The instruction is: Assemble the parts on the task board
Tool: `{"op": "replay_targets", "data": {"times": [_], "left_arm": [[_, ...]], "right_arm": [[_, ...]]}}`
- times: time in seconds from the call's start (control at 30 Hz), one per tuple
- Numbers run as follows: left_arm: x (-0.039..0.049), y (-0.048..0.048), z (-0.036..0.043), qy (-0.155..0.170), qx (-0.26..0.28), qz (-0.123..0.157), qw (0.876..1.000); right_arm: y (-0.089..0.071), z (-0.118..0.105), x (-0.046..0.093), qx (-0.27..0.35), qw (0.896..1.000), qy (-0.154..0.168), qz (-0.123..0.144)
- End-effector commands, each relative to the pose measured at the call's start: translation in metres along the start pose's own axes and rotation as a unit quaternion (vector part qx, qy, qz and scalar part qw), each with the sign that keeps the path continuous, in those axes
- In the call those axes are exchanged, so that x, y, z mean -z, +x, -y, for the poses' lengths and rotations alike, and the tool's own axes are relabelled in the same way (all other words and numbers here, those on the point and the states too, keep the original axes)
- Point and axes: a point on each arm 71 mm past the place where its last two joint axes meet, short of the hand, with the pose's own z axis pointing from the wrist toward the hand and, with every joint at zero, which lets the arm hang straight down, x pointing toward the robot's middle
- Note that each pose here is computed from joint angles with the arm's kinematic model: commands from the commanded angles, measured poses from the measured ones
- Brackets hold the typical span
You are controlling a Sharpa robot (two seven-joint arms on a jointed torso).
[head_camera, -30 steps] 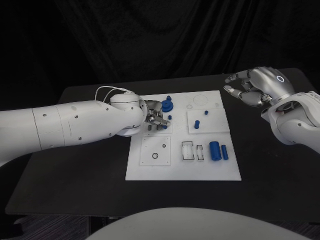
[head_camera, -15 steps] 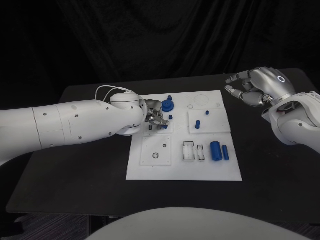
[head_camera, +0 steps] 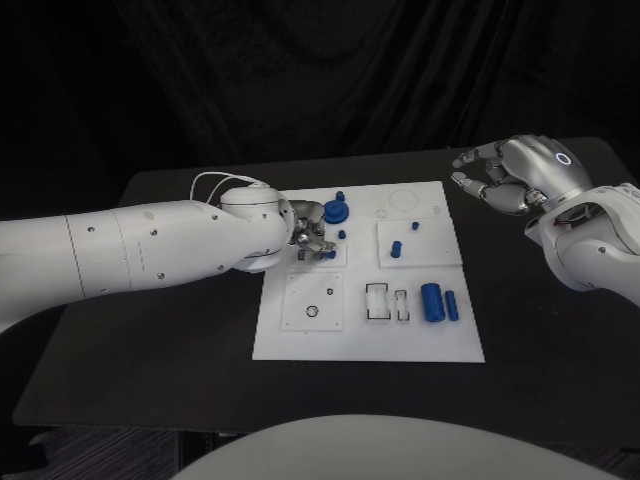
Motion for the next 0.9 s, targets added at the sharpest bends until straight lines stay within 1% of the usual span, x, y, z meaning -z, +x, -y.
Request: {"op": "replay_targets", "data": {"times": [0.03, 0.9], "left_arm": [[0.0000, 0.0038, 0.0034, 0.015, 0.002, -0.008, 1.000], [0.0021, 0.0045, 0.0047, 0.023, 0.016, -0.002, 1.000]], "right_arm": [[0.0005, 0.0011, 0.0009, 0.001, 1.000, 0.006, -0.002], [0.0008, 0.0016, 0.0004, 0.001, 1.000, 0.008, -0.003]]}}
